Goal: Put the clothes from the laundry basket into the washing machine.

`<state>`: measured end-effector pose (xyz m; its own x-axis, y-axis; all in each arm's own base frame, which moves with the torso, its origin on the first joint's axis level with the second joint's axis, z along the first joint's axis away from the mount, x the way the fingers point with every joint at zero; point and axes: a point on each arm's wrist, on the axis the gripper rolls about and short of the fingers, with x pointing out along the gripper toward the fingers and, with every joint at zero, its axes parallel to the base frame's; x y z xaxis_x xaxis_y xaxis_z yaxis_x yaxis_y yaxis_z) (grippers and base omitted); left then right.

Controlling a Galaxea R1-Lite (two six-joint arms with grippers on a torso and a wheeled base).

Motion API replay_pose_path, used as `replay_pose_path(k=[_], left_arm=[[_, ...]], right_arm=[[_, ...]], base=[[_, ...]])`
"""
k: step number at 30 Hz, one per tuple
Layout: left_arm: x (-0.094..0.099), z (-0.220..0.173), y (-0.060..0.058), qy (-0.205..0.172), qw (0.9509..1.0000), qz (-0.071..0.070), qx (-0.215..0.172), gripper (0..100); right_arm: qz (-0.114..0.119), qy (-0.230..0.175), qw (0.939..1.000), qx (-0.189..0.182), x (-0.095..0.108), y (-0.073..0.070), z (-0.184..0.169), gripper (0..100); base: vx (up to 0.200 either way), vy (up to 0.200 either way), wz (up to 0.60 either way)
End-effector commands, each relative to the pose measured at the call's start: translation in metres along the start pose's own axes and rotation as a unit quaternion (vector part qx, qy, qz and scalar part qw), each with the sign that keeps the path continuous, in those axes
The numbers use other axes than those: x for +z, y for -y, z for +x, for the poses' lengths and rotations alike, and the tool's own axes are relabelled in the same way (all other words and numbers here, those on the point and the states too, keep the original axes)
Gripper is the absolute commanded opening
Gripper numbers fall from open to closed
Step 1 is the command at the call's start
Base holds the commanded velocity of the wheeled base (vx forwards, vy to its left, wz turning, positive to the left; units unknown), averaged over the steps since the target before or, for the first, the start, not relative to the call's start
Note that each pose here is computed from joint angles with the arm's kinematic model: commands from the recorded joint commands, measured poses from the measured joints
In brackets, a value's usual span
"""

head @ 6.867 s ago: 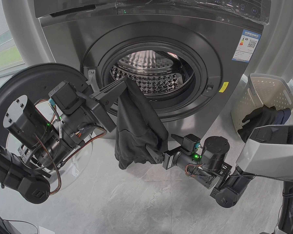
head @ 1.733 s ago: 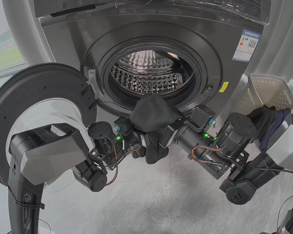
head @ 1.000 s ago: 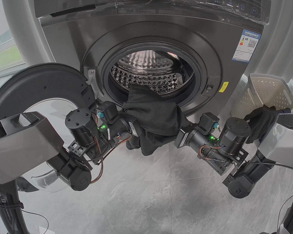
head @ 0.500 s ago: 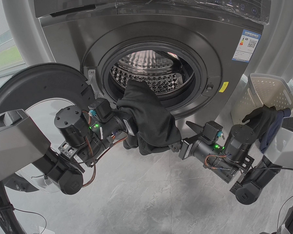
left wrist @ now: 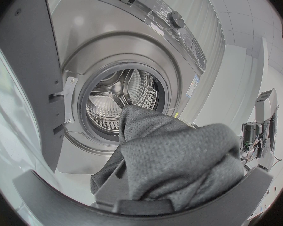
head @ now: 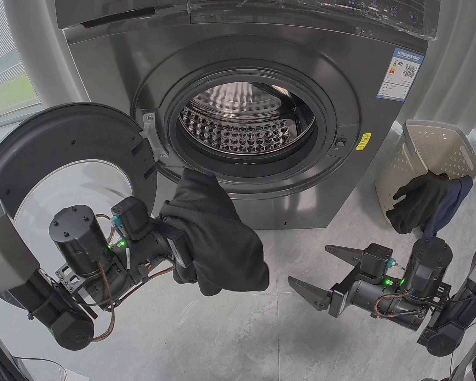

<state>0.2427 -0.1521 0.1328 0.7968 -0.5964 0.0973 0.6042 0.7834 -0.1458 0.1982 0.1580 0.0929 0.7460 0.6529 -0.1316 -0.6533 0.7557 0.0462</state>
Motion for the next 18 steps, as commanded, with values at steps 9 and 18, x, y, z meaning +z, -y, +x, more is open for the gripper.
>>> replay_pose_path(k=[9,18], left_arm=[[0.004,-0.017,0.004,-0.005,1.0000,0.005,-0.003,0],[-0.002,-0.020,0.008,-0.018,0.9996,0.019,-0.012,0]], right_arm=[[0.030,0.011,0.9946,-0.099,0.001,0.040,0.006,100],[0.030,0.012,0.9947,-0.098,0.001,0.039,0.006,100]], base=[[0.000,0.000,0.00],[0.067,0.000,0.00]])
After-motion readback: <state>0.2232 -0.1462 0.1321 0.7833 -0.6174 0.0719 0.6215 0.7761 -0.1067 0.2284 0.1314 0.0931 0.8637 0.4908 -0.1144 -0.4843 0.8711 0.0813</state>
